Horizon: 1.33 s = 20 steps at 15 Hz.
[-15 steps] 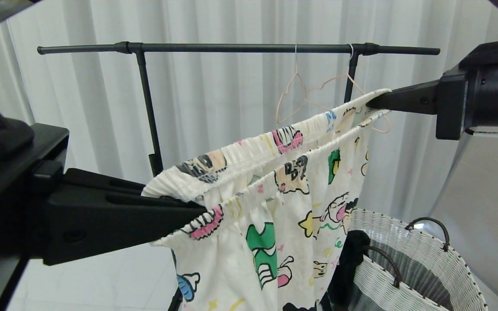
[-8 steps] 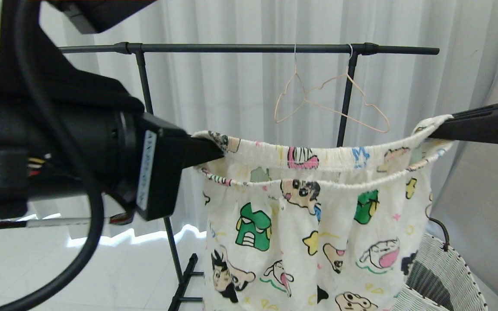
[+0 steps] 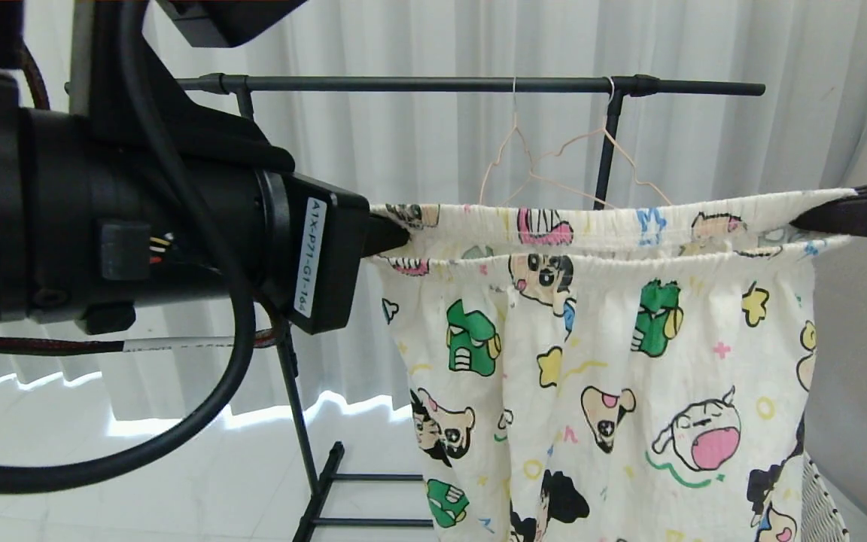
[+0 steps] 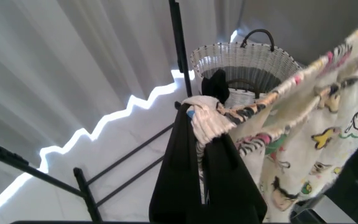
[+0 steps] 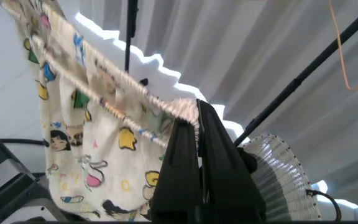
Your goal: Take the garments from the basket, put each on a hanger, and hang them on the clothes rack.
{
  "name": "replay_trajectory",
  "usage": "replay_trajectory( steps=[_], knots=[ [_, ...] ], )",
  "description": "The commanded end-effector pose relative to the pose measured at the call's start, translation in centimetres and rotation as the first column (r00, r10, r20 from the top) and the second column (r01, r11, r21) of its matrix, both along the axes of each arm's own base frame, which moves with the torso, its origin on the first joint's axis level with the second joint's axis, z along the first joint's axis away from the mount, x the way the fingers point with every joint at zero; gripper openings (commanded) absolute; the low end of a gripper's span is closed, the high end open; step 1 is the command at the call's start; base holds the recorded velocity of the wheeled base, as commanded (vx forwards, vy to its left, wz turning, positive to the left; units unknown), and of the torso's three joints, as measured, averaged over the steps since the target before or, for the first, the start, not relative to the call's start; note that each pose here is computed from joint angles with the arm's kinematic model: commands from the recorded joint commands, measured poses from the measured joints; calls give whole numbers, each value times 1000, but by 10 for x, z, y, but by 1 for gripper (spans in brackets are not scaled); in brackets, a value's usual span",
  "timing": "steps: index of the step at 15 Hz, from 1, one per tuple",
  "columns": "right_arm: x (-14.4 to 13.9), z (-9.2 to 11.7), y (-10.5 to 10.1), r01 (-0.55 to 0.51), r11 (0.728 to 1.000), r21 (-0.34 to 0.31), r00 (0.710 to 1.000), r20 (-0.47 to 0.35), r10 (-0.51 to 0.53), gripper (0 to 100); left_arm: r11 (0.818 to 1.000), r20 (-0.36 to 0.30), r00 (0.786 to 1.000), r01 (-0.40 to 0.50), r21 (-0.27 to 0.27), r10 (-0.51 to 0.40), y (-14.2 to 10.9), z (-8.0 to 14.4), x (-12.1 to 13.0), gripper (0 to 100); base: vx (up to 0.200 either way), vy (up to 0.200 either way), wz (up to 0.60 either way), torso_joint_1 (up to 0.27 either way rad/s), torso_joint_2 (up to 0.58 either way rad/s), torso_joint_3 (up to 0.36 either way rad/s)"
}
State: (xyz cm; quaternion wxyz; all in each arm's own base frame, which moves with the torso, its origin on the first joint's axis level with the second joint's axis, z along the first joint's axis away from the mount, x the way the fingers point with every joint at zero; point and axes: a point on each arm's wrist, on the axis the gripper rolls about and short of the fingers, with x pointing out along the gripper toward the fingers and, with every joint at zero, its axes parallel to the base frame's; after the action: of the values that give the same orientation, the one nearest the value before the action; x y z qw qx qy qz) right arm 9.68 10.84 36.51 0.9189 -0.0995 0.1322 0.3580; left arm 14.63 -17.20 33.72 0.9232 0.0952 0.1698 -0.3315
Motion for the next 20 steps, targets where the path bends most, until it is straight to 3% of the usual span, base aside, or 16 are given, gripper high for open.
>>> replay_trajectory(
  steps=[1,3,4,9,11,13,14,15,16,18,20],
  knots=[
    [0,0,-2,11,1000,2,1000,2,-11,0,1000,4,1000,-15,-5,15,6,1,-1,0,0,0,0,0,0,0],
    [0,1,-3,23,999,25,1000,-14,-23,0,1000,9,1000,-27,-6,27,10,2,-2,0,0,0,0,0,0,0],
    [0,1,-3,25,999,27,1000,-18,-24,100,1000,8,1000,-28,-5,29,10,1,-2,0,0,0,0,0,0,0],
    [0,1,-4,29,999,29,999,-16,-29,100,1000,10,1000,-30,-6,30,10,1,-3,0,0,0,0,0,0,0],
    [2,1,-17,107,994,19,994,-21,-106,100,997,25,997,-76,9,76,14,2,0,0,0,0,0,0,0,0],
    [9,-6,-35,254,965,-72,964,-68,-258,100,995,60,995,-81,51,78,20,3,0,0,0,0,0,0,0,0],
    [17,-12,-52,411,895,-175,901,-73,-428,100,988,88,992,-104,114,95,30,-2,4,0,0,0,0,0,0,0],
    [22,-15,-60,485,849,-210,861,-52,-505,100,980,103,990,-115,160,100,38,-7,5,0,0,0,0,0,0,0],
    [24,-15,-65,521,824,-222,839,-46,-542,100,975,104,988,-132,178,115,44,-11,5,0,0,0,0,0,0,0],
    [26,-17,-71,556,796,-238,813,-41,-580,100,971,99,986,-152,183,136,51,-14,4,0,0,0,0,0,0,0],
    [24,-22,-72,558,789,-255,810,-41,-586,100,967,93,983,-174,186,160,55,-17,6,0,0,0,0,0,0,0]
  ],
)
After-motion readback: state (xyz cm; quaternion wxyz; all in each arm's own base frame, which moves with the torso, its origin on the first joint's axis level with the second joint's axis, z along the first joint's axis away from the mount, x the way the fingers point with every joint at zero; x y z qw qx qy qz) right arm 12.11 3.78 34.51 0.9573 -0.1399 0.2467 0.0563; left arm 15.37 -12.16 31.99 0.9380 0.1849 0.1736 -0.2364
